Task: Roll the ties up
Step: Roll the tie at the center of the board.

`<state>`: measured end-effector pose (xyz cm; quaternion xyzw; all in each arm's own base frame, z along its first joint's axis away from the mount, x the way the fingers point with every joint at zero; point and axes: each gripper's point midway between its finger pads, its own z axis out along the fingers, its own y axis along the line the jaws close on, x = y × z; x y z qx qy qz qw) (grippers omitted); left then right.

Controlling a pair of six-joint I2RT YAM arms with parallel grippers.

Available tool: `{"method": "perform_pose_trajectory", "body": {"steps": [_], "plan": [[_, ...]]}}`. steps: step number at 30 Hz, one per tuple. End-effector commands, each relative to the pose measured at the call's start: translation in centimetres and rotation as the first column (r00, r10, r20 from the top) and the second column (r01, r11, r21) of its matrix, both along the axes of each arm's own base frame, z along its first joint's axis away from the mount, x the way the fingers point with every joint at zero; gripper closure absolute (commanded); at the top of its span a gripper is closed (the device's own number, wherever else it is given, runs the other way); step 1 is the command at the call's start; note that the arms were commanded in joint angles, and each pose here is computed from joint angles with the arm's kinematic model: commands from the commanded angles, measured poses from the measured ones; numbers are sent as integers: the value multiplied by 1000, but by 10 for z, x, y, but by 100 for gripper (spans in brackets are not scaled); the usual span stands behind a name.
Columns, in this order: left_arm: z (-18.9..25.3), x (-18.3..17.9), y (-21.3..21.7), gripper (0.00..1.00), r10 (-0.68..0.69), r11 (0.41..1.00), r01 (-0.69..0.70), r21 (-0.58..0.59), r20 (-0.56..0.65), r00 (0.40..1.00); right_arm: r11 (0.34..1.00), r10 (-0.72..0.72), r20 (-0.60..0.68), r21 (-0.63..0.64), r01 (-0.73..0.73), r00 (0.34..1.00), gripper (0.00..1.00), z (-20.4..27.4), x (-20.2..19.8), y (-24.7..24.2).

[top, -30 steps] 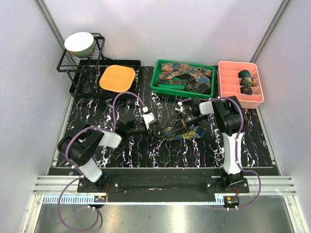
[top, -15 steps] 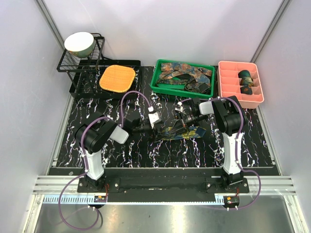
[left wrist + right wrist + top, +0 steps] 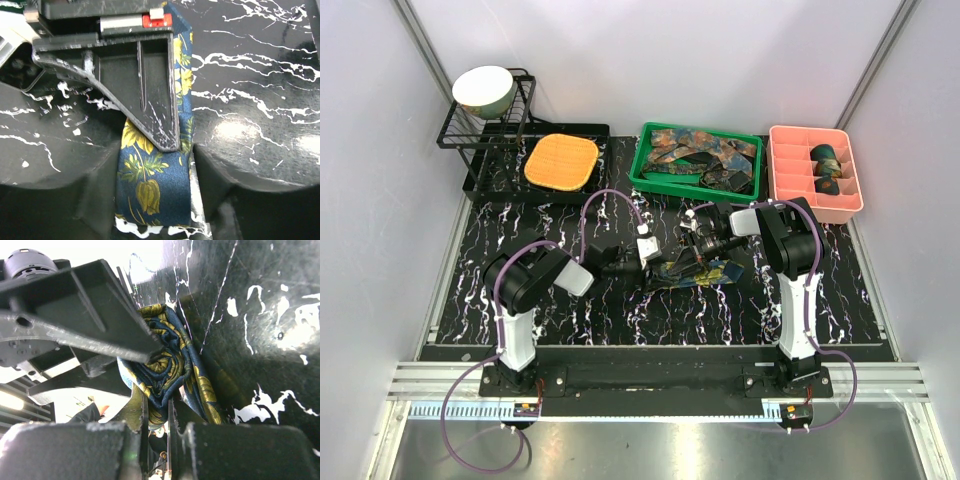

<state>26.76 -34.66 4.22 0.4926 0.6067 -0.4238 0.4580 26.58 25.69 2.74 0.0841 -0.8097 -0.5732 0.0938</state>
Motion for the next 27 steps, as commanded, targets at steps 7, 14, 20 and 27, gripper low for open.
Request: {"method": "perform_pose_trajectory", "body": {"steps": [7,14,20,27], "plan": [[-7,-1,-7,39,-3,1000,3,-1,-2,1000,994,24,77,-109,-16,997,100,-35,-1,-3],[-11,0,-4,79,1,997,1,83,-27,1000,993,19,82,-119,-9,996,93,-34,0,-3],[-30,-8,24,97,71,958,-41,282,-94,993,990,5,111,-140,11,994,75,-22,12,-6],[-50,-7,40,100,131,878,-56,475,-127,983,984,-20,82,-175,34,996,55,2,28,-21]]}}
